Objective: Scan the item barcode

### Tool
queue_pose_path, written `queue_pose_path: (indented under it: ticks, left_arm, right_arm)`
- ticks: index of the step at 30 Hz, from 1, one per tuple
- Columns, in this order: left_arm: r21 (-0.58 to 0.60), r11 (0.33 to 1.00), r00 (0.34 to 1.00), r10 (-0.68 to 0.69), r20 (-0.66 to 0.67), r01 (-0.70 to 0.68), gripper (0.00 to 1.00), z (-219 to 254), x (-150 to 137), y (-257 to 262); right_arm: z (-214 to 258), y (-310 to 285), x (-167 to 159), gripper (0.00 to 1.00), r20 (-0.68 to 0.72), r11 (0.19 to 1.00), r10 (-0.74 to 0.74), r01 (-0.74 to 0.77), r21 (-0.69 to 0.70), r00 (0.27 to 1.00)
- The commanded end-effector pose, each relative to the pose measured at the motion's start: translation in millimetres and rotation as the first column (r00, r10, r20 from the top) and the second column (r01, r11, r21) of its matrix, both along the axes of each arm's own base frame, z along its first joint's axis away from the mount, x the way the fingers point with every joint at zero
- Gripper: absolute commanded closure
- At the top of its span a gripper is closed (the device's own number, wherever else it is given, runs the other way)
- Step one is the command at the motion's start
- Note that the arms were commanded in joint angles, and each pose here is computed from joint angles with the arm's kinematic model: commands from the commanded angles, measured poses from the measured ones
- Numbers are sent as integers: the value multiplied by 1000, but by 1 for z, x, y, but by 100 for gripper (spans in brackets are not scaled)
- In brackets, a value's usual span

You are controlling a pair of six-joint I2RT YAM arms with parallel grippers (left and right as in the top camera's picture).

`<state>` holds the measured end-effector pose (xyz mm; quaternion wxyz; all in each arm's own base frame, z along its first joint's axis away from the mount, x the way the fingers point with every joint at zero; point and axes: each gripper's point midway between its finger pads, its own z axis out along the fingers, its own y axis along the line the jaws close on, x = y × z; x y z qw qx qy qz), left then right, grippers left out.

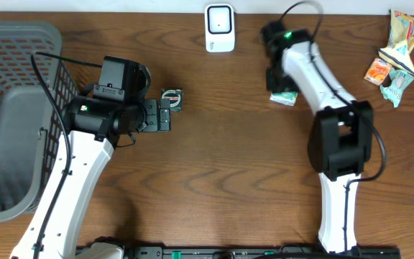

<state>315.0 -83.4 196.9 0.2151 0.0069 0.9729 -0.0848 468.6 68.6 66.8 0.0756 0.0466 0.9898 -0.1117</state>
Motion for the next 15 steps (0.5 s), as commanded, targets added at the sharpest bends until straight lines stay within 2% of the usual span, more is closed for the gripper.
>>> queue_pose_path:
  ticks: [1,2,4,8,11,15]
  left_arm:
    - [4,1000,1000,-2,19,2,2,6,2,1]
    - [4,1000,1000,-2,19,2,2,6,2,1]
    - [3,1000,1000,-2,19,2,2,6,2,1]
    - [4,1000,1000,-2,19,2,2,6,2,1]
    - [4,1000,1000,-2,19,2,2,6,2,1]
    - [4,1000,1000,-2,19,2,2,6,2,1]
  right_arm:
    - [13,49,3,60,-4,959,16,-14,284,1000]
    - [14,64,2,60,-13,929,29,-22,368,999]
    - [10,71,2,67,-13,917,34,-26,398,999]
    - [-6,65,8,77,10,935,-5,1,354,1000]
    - [-23,58,12,82,36,951,-10,-1,309,999]
    - [-47,49,1,90,1,961,-17,16,275,1000]
